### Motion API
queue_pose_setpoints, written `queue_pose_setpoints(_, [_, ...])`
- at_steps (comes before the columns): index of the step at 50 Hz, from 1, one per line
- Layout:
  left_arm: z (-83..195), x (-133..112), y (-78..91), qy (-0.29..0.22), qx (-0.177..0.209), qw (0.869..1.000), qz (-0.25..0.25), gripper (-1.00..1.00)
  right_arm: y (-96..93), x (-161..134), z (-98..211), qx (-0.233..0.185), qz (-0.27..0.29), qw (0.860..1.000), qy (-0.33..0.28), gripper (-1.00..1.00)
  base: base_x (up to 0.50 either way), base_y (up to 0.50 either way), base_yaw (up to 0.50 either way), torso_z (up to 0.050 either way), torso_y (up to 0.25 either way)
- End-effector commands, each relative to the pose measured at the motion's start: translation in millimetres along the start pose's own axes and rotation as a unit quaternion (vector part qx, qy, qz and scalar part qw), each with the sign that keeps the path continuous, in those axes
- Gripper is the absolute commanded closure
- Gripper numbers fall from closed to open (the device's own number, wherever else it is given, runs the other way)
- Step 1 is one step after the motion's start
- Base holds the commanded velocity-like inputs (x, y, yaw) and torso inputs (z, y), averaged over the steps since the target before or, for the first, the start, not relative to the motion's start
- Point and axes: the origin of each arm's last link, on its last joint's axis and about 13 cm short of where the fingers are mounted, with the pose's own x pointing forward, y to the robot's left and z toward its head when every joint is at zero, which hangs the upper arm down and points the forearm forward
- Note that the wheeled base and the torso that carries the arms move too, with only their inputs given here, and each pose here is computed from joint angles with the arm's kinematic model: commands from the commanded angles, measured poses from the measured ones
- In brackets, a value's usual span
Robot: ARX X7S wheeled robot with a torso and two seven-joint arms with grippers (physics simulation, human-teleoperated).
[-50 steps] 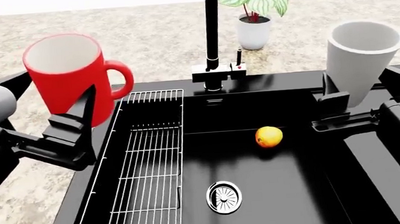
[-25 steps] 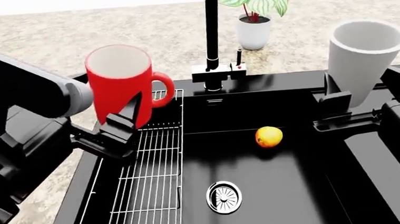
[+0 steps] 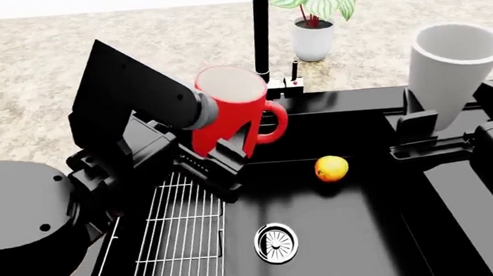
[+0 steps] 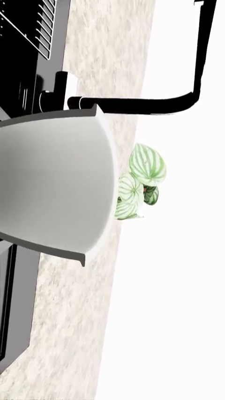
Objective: Pick the cup and mug and place them in the sink. Then turn on the water.
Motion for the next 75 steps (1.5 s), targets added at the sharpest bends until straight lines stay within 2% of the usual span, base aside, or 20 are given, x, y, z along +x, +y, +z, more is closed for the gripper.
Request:
queue_pose_setpoints(1, [6.1,21.4,-16.2,0.000,-0.004,0.999,-0.046,1.00,-2.8,-0.5,1.7,-0.002,-0.007,1.000,-0.011,1.00,0.00,0.00,0.00,0.000,0.000])
queue_pose_setpoints(29, [8.6,70.9,-53.0,0.067,0.006,0.989,-0.134,1.00,-7.0,-5.0,3.3,0.003,-0.012,1.000,-0.016,1.00,0.00,0.00,0.00,0.000,0.001])
queue_pose_setpoints(43, [-1.0,105.4,-64.2,0.142,0.054,0.979,-0.138,1.00,-10.4,-6.7,-2.6,0.010,-0.019,1.000,-0.013,1.00,0.00,0.00,0.00,0.000,0.001])
queue_pose_setpoints(58, [-23.8,129.8,-80.1,0.191,0.103,0.966,-0.142,1.00,-13.6,-6.6,-6.6,0.014,-0.024,1.000,-0.010,1.00,0.00,0.00,0.00,0.001,0.001])
queue_pose_setpoints(75, [-41.2,136.2,-104.2,0.224,0.147,0.948,-0.171,1.00,-16.2,-6.5,-11.9,0.021,-0.026,0.999,-0.006,1.00,0.00,0.00,0.00,0.000,0.001])
